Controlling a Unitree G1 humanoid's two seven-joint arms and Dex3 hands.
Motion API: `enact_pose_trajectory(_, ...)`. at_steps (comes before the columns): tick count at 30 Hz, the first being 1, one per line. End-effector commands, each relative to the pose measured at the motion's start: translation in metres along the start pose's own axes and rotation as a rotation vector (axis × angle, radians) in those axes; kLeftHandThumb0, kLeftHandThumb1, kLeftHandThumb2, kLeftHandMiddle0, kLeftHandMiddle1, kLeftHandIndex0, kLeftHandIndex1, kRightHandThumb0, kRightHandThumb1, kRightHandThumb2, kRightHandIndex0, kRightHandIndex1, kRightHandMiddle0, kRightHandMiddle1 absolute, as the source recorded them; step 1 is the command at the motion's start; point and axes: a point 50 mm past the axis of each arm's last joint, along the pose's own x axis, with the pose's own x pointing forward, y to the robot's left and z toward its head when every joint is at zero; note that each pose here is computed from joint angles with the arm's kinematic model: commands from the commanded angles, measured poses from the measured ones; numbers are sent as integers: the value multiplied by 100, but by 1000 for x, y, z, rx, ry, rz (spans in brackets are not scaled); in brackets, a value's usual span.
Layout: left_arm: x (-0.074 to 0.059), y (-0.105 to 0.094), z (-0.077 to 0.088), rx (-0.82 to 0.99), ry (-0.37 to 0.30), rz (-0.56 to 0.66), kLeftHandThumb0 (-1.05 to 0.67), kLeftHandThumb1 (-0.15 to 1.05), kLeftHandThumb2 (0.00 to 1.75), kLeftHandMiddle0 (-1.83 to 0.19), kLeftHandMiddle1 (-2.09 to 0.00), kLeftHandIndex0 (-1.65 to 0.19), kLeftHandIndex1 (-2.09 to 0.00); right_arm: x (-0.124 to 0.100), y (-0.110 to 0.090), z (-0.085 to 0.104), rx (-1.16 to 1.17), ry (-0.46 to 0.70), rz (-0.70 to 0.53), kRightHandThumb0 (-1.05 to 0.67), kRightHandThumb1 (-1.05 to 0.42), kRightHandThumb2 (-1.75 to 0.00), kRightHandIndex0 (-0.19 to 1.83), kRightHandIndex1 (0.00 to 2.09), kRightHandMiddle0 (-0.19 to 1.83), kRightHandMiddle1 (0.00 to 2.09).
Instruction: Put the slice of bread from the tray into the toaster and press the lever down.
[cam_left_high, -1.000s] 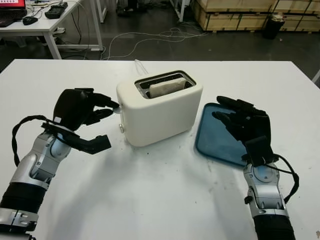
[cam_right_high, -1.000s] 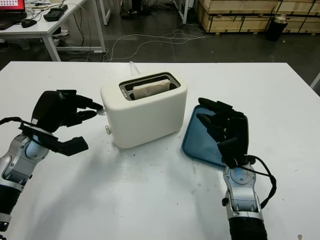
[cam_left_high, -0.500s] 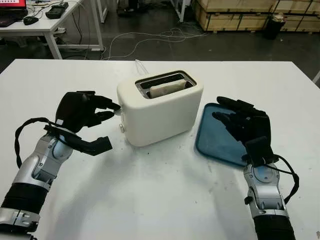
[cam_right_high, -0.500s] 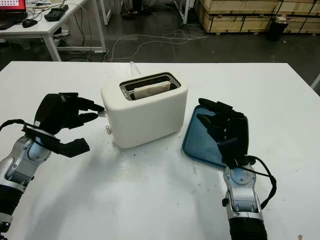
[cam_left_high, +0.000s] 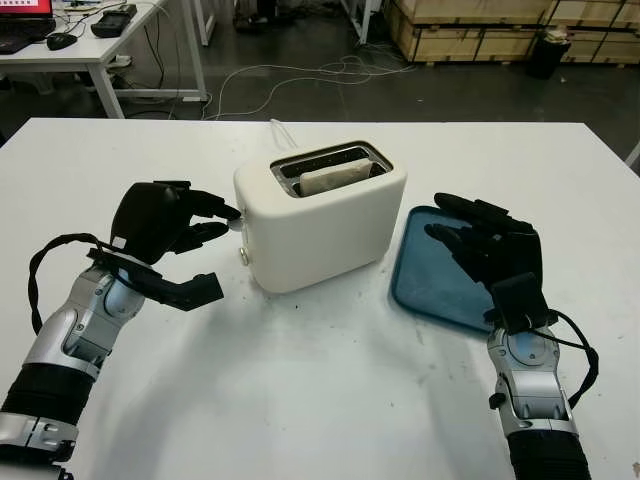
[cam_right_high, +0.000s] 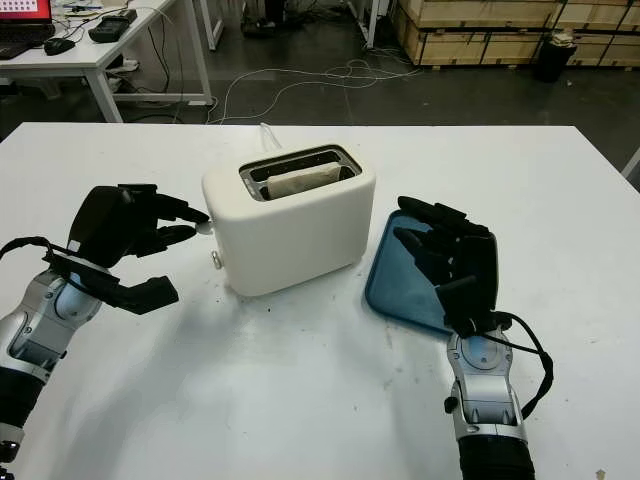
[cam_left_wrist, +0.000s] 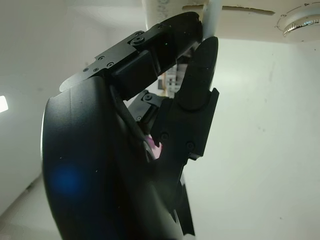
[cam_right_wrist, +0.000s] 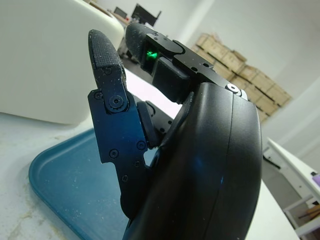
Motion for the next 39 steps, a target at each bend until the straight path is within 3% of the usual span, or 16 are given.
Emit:
enact_pose_trajectory(1, 5, -8, 9, 9, -69, -50, -26, 81, 0, -86, -175, -124, -18, 0, -1, 1, 18, -8, -9, -54, -92, -5, 118, 0, 100, 0)
enact_pose_trajectory(5, 8, -18, 11, 15, -111, -140, -23, 80, 0, -86, -175, -123, -20, 0, 0, 2, 22, -5, -11, -54, -92, -5, 118, 0, 100, 0)
enact_pose_trajectory(8, 5, -44, 8, -22, -44, -194, -25, 83, 1, -78, -172, -119, -19, -1, 0, 1, 17, -2, -17, -55, -92, -6, 117, 0, 100, 0)
enact_pose_trajectory(12, -30, -123, 33, -143, 59, -357, -24, 88, 2, -68, -162, -113, -19, -2, -5, -3, 1, 2, -20, -55, -92, -6, 117, 0, 100, 0)
enact_pose_trajectory(15, -48, -147, 44, -150, 75, -403, -22, 88, 1, -69, -164, -113, -20, 1, -10, 0, -24, -13, -15, -54, -92, -7, 117, 0, 100, 0)
enact_pose_trajectory(17, -52, -149, 44, -149, 88, -405, -24, 90, 2, -68, -155, -110, -20, 2, -13, 2, -42, -17, -13, -56, -92, -8, 117, 0, 99, 0)
enact_pose_trajectory(21, -57, -148, 41, -141, 117, -399, -24, 91, 1, -67, -163, -110, -22, 2, -13, 2, -49, -16, -4, -55, -92, -9, 116, 0, 99, 0)
enact_pose_trajectory(25, -56, -144, 37, -116, 102, -392, -24, 90, 0, -67, -174, -110, -24, 2, -10, 0, -30, -8, 0, -55, -92, -8, 116, 0, 100, 0)
enact_pose_trajectory(29, -56, -140, 33, -117, 100, -399, -23, 91, 1, -64, -169, -108, -25, 2, -10, 0, -30, -12, -1, -54, -92, -7, 116, 0, 100, 0)
enact_pose_trajectory(35, -44, -120, 23, -48, 56, -389, -25, 91, 1, -67, -153, -107, -30, 1, -10, 0, -20, -7, -2, -55, -92, -8, 116, 0, 100, 0)
enact_pose_trajectory(39, -30, -98, 18, 27, -2, -398, -26, 90, 1, -66, -167, -106, -34, 1, -9, -1, -9, -15, 2, -55, -92, -8, 116, 0, 100, 0)
